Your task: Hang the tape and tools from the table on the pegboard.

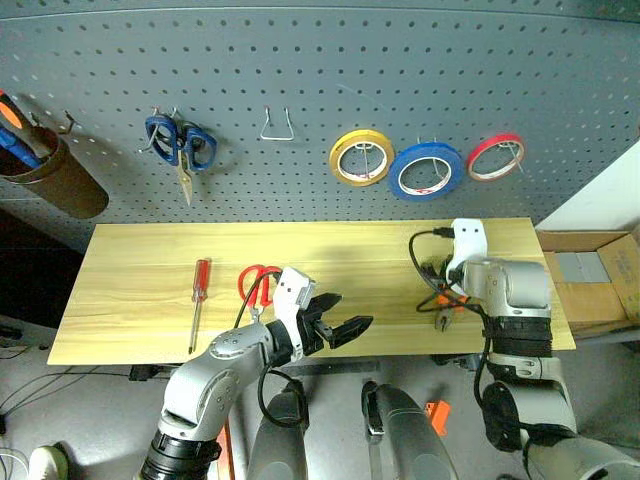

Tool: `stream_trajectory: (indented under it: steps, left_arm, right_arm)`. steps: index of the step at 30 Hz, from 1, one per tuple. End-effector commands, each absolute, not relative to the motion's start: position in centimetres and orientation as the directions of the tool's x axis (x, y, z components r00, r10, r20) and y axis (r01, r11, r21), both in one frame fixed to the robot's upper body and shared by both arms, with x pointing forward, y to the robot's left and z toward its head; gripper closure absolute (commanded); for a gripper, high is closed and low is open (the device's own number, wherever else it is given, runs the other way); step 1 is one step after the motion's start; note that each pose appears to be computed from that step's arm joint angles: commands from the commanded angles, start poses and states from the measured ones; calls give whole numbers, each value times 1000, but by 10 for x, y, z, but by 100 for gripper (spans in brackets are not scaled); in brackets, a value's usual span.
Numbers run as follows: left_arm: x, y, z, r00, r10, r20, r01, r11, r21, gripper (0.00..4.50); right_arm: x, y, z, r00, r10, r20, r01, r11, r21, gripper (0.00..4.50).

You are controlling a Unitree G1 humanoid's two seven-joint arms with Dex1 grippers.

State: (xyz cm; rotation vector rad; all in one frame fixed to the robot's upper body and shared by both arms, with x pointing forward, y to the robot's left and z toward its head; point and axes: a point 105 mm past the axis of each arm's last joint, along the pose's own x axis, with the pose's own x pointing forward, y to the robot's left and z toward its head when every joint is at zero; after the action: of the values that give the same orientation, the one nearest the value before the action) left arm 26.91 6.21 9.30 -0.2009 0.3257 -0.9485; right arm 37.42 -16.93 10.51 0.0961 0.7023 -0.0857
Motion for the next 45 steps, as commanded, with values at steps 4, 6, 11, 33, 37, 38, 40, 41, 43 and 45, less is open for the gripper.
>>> stream_trajectory:
  steps: [4,6,11,33,37,38,40,41,43,45]
  left_arm:
    - [267,58,100,517,-842,-154,789,538,-297,0]
    - [268,58,100,515,-843,-154,790,537,-297,0]
    - [267,59,100,512,-844,-159,792,536,-293,0]
    - [262,67,101,521,-837,-169,782,547,-298,0]
    - [260,68,102,520,-836,-172,782,548,-299,0]
    - [259,69,102,521,-836,-173,781,548,-299,0]
    - [259,70,102,522,-834,-176,780,551,-298,0]
    - [258,71,102,523,-834,-178,779,552,-297,0]
    - [257,71,101,523,-833,-180,778,553,-298,0]
    - [256,71,101,521,-834,-182,779,552,-299,0]
  right_arm:
    - [354,-181,112,630,-304,-715,366,928,-72,6]
    - [353,-180,111,604,-323,-729,393,916,-80,6]
    - [363,-186,108,604,-300,-739,440,898,-5,6]
    - [371,-183,80,587,-220,-780,464,880,101,6]
    - [372,-182,75,582,-210,-786,461,881,106,6]
    - [372,-184,74,582,-215,-784,462,881,100,6]
    - [371,-187,74,582,-225,-782,464,881,92,6]
    - [371,-188,73,580,-231,-781,465,881,85,6]
    - [369,-190,71,577,-237,-781,466,882,76,6]
    - [366,-193,66,566,-250,-785,472,880,60,6]
